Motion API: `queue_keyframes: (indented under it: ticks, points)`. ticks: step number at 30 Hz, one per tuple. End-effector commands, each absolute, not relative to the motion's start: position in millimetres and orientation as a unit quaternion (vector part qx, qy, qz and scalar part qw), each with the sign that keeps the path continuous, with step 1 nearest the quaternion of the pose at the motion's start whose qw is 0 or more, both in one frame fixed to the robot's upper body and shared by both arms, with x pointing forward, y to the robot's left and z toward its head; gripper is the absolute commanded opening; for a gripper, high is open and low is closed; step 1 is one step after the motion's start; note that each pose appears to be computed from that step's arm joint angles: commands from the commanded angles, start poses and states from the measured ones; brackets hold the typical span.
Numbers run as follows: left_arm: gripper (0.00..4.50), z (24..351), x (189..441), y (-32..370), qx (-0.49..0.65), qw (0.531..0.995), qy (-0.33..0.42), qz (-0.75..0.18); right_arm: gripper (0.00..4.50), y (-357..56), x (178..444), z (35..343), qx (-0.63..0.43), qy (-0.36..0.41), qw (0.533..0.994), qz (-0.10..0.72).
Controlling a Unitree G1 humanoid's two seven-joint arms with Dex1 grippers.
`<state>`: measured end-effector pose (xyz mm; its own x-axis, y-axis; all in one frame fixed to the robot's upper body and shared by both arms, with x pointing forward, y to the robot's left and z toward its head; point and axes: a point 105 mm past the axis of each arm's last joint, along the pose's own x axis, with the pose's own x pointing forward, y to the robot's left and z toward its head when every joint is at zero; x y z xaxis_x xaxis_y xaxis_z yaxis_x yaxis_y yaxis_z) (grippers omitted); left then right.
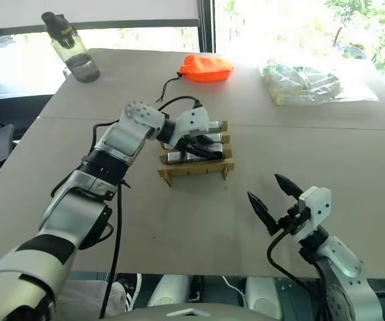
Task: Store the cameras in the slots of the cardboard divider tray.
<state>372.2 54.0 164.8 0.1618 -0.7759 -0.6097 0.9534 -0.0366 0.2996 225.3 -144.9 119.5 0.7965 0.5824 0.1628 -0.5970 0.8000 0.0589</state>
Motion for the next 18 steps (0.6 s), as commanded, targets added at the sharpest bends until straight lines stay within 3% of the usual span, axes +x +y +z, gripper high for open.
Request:
queue_keyframes:
  ticks: [1,11,12,15,18]
  points:
    - [0.75,159,376,58,0.35,0.686,0.146,-0.62,4.5,-146,223,133,0.045,-0.099,0.944,0.31]
    - [0.75,154,377,55,0.317,0.701,0.182,-0.612,4.5,-138,222,135,0.019,-0.112,0.936,0.333]
    - [1.55,154,377,55,0.313,0.701,0.183,-0.614,4.5,-137,222,135,0.014,-0.111,0.935,0.336]
    - [2.53,155,376,52,0.304,0.702,0.18,-0.618,4.5,-132,219,129,-0.009,-0.105,0.927,0.359]
    - [4.1,155,376,52,0.305,0.702,0.179,-0.618,4.5,-131,219,130,-0.009,-0.109,0.925,0.364]
